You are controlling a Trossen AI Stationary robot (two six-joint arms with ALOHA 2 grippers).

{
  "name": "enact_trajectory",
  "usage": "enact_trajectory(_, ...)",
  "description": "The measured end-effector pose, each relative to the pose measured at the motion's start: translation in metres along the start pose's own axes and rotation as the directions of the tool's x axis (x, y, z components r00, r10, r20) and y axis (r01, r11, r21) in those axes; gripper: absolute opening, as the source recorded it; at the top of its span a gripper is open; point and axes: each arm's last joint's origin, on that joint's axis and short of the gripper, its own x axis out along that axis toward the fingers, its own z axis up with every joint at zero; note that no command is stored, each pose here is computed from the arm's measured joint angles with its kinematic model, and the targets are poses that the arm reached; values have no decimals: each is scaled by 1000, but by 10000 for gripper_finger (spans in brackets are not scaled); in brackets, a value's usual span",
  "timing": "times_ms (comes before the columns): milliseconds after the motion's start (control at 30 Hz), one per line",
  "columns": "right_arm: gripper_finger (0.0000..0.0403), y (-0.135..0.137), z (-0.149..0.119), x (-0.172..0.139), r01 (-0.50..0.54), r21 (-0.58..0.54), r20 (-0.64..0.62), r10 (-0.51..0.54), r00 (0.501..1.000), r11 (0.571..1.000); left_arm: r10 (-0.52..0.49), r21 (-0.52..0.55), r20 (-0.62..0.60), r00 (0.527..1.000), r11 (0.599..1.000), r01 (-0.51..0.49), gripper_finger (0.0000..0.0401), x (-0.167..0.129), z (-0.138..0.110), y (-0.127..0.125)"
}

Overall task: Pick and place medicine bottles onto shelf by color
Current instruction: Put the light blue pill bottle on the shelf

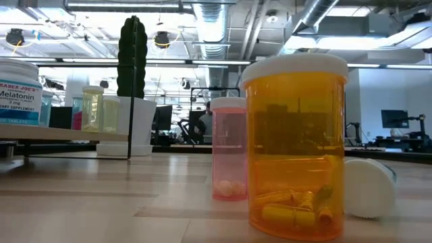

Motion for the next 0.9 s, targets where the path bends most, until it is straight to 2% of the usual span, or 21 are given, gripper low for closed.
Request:
enact_trajectory(133, 122, 23, 11, -11, -103, 7, 76, 102, 992, 995, -49, 131, 151, 987, 991, 29, 169, 20, 11, -23)
enact_trajectory(200, 122, 32, 14, -15, -145, 14, 94, 143, 985, 989, -54, 179, 230, 972, 984, 13, 169, 28, 16, -30)
enact_trajectory(333, 123, 48, 16, -19, -223, 21, 129, 219, 967, 975, -20, 139, 376, 927, 990, -35, 169, 43, 24, -36)
enact_trajectory(467, 123, 60, 15, -19, -289, -19, 144, 289, 947, 957, -85, 87, 476, 875, 995, 49, 170, 53, 27, -36)
enact_trajectory(633, 123, 70, 11, -21, -339, -49, 132, 342, 930, 940, -178, 20, 505, 844, 981, 194, 187, 60, 27, -34)
enact_trajectory(900, 123, 77, 6, -19, -377, -92, 115, 386, 916, 922, -226, -57, 484, 846, 956, 288, 241, 61, 23, -37)
